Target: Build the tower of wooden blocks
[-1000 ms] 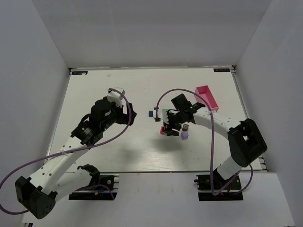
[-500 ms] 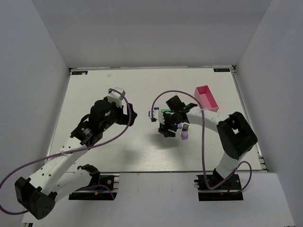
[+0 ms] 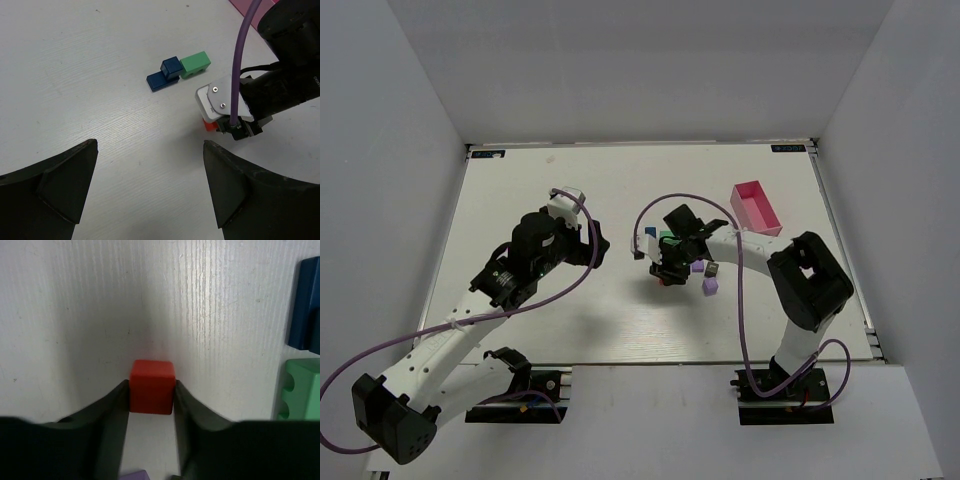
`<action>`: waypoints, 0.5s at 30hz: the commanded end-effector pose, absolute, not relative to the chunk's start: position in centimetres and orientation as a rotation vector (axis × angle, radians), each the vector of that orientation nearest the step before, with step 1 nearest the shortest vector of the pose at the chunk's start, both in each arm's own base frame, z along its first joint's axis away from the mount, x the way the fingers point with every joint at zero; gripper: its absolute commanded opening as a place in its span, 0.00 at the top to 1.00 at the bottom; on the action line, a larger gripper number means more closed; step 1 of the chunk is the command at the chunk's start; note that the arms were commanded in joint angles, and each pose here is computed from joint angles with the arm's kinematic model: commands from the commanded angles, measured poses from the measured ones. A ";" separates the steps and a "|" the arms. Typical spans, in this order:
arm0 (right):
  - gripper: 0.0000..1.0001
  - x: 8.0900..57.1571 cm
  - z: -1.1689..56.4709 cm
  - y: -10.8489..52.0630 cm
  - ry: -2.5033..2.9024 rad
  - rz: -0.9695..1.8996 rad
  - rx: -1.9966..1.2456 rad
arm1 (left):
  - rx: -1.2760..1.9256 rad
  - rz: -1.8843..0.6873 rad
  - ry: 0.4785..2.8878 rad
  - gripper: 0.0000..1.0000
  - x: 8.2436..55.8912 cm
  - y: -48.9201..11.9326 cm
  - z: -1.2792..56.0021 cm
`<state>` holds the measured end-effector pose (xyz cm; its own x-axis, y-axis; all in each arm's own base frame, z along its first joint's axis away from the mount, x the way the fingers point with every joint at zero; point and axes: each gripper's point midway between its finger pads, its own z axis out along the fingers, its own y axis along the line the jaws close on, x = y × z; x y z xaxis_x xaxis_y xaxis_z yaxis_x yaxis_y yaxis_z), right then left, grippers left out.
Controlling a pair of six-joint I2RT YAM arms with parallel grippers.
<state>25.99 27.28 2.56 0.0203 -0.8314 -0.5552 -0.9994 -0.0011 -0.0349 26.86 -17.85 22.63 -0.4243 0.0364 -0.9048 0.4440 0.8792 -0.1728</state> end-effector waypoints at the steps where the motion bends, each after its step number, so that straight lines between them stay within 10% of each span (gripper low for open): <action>1: 0.65 26.9 4.6 28.4 1.799 0.530 -1.861 | 0.344 -0.492 1.935 0.03 26.8 -17.8 23.5; 9: 0.96 28.5 9.4 28.2 1.705 0.454 -1.833 | 0.341 -0.478 1.953 0.03 27.1 -17.8 23.0; 15: 1.00 31.1 11.7 27.6 1.656 0.366 -1.860 | 0.340 -0.460 1.980 0.03 27.4 -17.9 22.1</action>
